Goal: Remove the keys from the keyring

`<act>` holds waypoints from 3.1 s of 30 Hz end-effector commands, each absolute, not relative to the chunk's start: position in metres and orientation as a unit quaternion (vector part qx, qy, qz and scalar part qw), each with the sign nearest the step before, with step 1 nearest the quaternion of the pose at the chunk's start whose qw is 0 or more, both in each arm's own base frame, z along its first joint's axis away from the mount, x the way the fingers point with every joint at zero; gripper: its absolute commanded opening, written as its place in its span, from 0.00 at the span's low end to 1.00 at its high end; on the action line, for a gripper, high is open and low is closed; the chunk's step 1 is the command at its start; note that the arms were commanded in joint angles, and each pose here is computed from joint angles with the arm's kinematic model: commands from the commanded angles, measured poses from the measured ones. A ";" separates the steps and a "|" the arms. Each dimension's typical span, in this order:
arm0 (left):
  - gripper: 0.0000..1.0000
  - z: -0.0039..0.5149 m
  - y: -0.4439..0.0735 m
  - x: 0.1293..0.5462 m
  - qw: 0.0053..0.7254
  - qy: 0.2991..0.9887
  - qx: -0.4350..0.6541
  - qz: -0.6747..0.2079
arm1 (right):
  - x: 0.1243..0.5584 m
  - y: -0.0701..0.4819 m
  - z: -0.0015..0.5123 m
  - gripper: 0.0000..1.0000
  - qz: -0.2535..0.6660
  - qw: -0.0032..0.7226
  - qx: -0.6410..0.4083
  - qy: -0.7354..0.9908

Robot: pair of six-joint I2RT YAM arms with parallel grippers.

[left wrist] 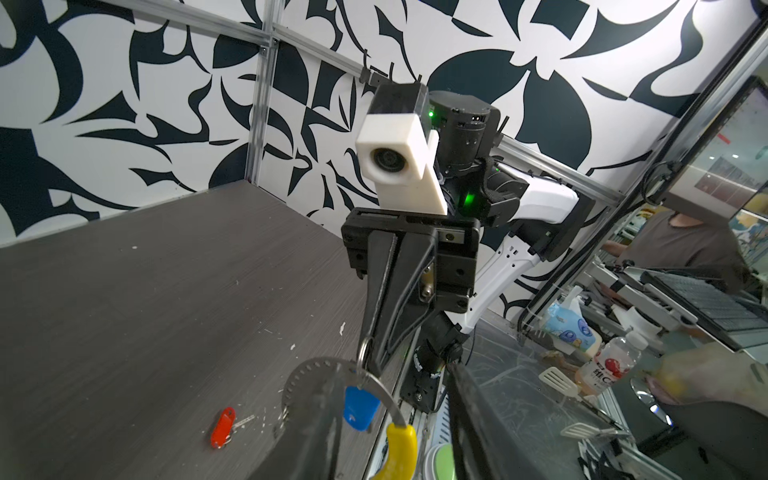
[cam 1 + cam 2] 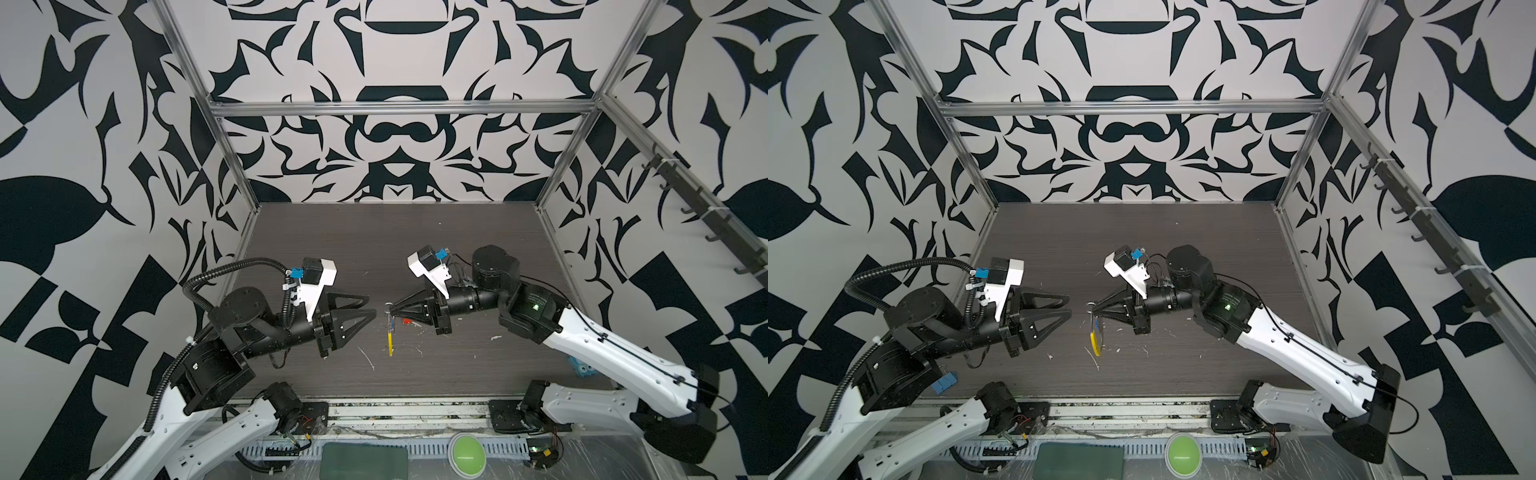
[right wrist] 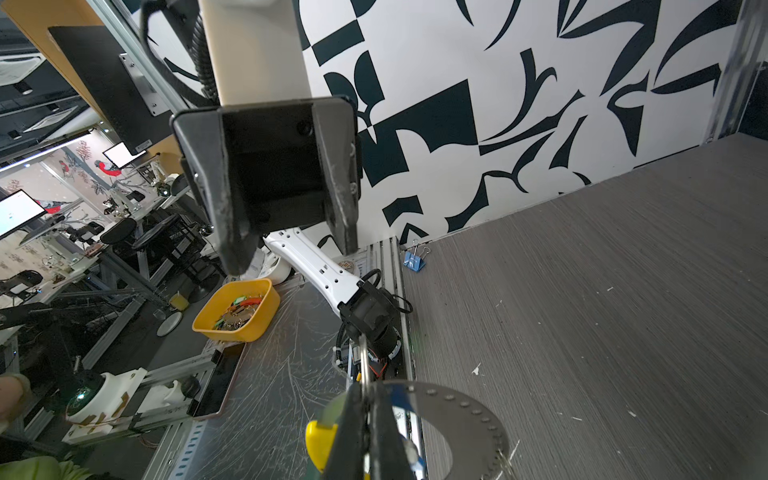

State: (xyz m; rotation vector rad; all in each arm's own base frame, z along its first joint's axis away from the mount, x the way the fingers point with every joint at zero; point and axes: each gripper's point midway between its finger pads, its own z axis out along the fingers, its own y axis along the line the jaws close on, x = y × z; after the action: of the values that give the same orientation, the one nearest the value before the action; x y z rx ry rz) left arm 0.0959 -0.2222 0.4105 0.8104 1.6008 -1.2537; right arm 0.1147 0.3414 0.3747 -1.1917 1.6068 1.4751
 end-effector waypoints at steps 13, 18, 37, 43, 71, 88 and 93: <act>0.27 0.386 -0.245 0.091 0.360 0.689 0.377 -0.505 | 0.102 0.337 0.388 0.00 0.538 0.289 -0.508 0.608; 0.21 0.383 -0.248 0.093 0.353 0.692 0.378 -0.503 | 0.102 0.336 0.389 0.00 0.535 0.290 -0.510 0.608; 0.00 0.384 -0.253 0.092 0.352 0.680 0.384 -0.516 | 0.103 0.336 0.391 0.00 0.533 0.292 -0.511 0.608; 0.00 0.390 -0.248 0.093 0.379 0.671 0.377 -0.514 | 0.102 0.336 0.388 0.00 0.535 0.294 -0.511 0.606; 0.00 0.391 -0.244 0.093 0.386 0.672 0.372 -0.511 | 0.099 0.336 0.381 0.19 0.543 0.281 -0.508 0.607; 0.00 0.393 -0.243 0.094 0.394 0.670 0.370 -0.508 | 0.097 0.335 0.380 0.15 0.549 0.278 -0.508 0.603; 0.00 0.395 -0.242 0.095 0.402 0.666 0.365 -0.511 | 0.096 0.336 0.380 0.03 0.553 0.278 -0.508 0.600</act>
State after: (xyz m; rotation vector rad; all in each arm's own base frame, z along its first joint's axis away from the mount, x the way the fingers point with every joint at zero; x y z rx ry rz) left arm 0.0963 -0.2429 0.3866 0.9309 1.7389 -1.2802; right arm 0.1010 0.3394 0.3654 -1.3629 1.6852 1.4668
